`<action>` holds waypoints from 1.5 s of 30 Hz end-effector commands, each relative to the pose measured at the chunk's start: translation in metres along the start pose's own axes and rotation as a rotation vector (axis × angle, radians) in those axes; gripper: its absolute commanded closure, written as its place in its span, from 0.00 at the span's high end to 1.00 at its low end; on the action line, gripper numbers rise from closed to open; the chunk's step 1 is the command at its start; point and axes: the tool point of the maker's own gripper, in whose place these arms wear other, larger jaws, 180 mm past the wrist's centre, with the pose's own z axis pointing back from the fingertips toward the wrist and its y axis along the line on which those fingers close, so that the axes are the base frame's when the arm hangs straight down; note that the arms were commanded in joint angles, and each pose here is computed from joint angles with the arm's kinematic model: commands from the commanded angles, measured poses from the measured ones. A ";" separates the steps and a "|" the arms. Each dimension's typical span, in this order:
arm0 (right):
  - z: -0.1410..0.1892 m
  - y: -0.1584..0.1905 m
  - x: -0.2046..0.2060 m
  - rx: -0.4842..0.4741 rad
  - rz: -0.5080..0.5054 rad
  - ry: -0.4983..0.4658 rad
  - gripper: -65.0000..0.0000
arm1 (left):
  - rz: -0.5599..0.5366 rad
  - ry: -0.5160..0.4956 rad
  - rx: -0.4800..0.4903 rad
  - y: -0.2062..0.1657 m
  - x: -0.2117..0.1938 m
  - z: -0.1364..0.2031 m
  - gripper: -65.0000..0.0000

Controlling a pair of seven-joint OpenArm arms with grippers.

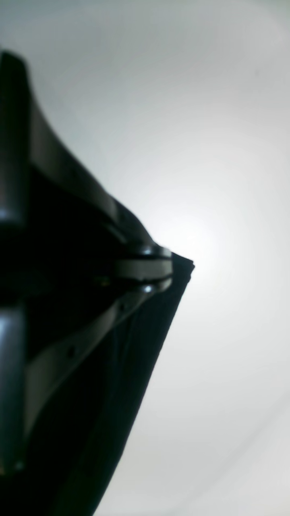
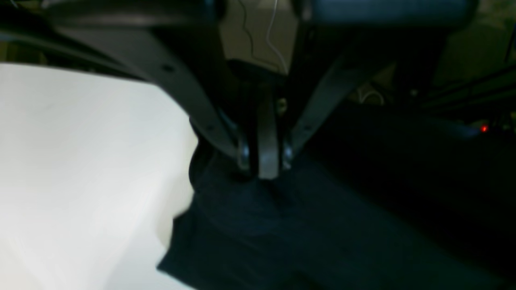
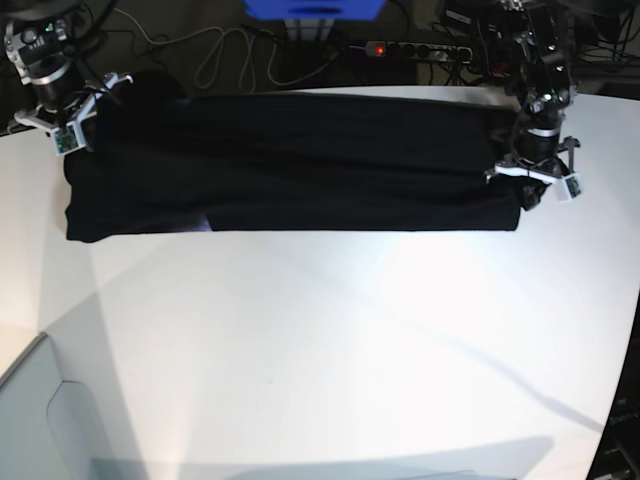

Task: Fold the T-shirt properly
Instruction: 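Drag the folded strip's ends back toward the arms with both grippers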

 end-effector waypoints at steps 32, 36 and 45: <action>-0.002 0.018 -0.055 0.074 -0.095 0.108 0.00 | -0.016 -0.014 0.009 0.006 0.001 0.009 0.00; -0.002 0.020 -0.053 0.079 -0.091 0.103 0.01 | -0.016 -0.009 0.012 0.007 -0.001 0.010 0.00; -0.002 0.016 -0.052 0.078 -0.074 0.106 0.46 | -0.017 0.016 0.019 0.010 -0.009 0.014 0.00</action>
